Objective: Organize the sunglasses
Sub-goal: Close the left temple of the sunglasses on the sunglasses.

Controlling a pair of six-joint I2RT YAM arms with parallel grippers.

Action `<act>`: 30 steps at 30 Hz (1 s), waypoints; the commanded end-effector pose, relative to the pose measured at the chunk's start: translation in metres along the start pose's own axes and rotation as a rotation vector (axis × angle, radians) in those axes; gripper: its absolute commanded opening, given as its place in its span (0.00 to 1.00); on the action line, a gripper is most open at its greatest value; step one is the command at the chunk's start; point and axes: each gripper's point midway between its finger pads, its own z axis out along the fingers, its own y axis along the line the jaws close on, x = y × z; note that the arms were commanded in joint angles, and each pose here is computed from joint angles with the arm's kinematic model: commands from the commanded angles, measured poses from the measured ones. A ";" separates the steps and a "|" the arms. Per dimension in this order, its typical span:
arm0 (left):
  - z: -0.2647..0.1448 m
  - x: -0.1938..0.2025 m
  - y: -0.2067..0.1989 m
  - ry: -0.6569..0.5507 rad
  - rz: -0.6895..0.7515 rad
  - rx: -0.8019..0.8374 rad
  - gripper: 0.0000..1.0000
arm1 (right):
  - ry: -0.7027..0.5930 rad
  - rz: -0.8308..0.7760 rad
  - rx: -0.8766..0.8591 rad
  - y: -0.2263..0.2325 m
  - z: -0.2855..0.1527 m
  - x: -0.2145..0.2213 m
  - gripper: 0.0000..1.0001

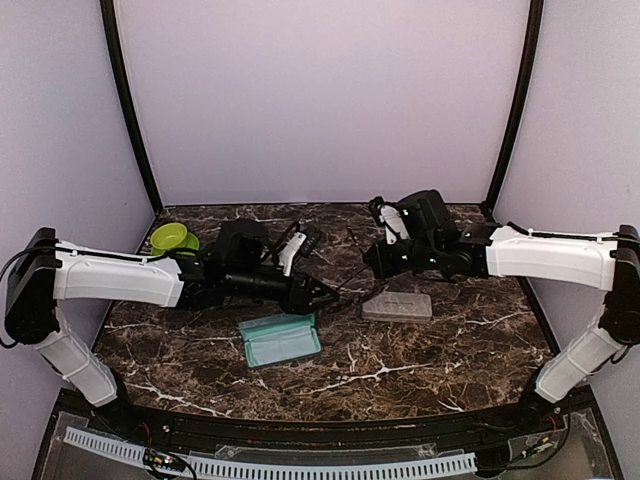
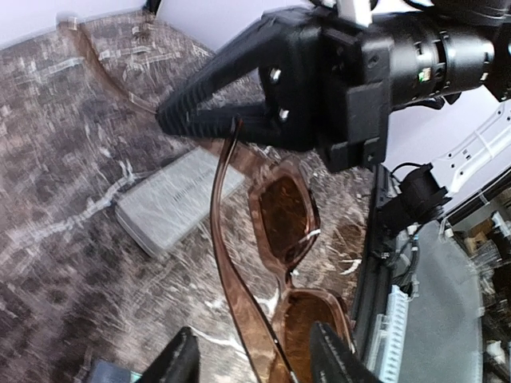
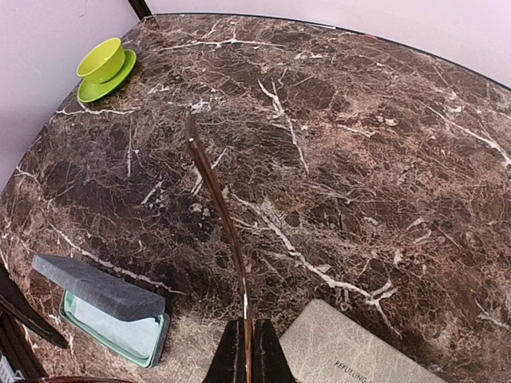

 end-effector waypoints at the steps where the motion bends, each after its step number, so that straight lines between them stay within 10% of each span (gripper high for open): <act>1: -0.016 -0.032 -0.004 -0.114 0.079 -0.053 0.53 | -0.012 -0.015 -0.028 0.010 0.006 0.001 0.00; 15: -0.032 -0.051 -0.010 -0.234 0.144 -0.075 0.83 | -0.002 -0.043 -0.007 0.015 0.011 0.003 0.00; 30: 0.014 -0.003 -0.020 0.024 0.473 -0.131 0.97 | 0.003 -0.049 -0.055 0.031 0.012 0.001 0.00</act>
